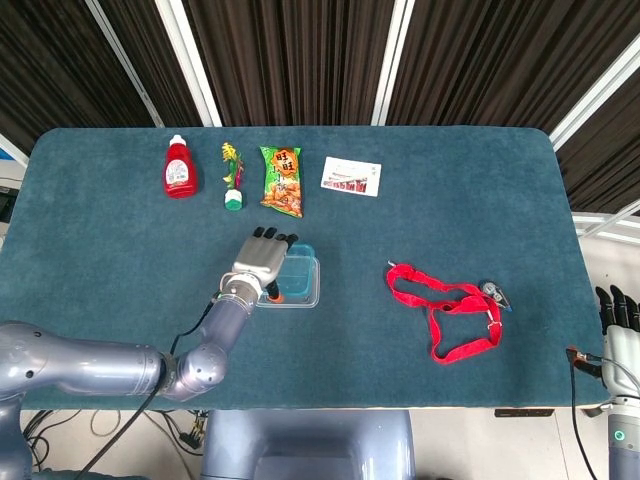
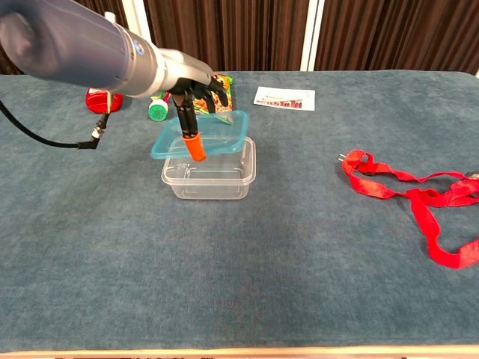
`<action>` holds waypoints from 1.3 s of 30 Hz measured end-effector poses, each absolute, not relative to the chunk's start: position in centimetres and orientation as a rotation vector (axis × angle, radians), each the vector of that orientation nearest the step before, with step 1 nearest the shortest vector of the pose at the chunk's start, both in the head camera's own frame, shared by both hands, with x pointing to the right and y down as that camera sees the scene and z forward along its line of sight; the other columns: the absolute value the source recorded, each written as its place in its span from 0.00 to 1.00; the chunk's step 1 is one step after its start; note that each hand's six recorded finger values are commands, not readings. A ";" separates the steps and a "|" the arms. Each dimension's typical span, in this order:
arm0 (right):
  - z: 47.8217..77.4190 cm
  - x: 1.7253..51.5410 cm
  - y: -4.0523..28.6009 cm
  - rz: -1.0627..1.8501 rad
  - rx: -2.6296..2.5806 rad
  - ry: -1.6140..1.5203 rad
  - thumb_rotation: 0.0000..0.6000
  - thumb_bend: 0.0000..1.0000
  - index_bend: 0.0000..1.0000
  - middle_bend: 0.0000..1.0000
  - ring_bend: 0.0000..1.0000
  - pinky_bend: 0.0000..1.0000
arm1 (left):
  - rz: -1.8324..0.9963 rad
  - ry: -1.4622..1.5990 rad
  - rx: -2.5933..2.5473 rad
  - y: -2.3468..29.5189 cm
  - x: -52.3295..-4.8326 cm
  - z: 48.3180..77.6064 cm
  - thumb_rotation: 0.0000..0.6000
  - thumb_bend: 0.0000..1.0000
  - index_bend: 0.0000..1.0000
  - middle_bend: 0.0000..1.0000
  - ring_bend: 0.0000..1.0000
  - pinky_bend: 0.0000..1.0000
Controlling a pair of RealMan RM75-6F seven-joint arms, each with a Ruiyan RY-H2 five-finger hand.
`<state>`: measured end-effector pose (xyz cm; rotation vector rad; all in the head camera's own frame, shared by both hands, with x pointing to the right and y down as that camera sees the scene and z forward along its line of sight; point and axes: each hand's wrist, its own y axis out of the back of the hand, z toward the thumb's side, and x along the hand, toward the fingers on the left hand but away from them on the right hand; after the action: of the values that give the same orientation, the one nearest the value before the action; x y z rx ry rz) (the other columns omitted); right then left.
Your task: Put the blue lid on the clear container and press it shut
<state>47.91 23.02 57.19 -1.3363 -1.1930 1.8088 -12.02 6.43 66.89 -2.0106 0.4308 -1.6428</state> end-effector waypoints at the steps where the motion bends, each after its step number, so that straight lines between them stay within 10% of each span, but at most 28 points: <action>1: 57.2 47.9 23.0 1.809 -1.336 -1.193 1.00 0.28 0.03 0.00 0.00 0.00 | -1.643 0.427 -2.006 6.5 -11.8 67.0 1.00 0.11 0.12 0.31 0.00 0.00; 39: 56.8 48.2 22.9 1.801 -1.302 -1.242 1.00 0.28 0.03 0.00 0.00 0.00 | -1.589 0.466 -2.036 8.5 -10.7 68.1 1.00 0.11 0.15 0.31 0.00 0.00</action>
<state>48.24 22.87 56.84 -1.3025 -1.2415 1.8007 -10.70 8.49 68.10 -2.0357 0.4659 -1.5889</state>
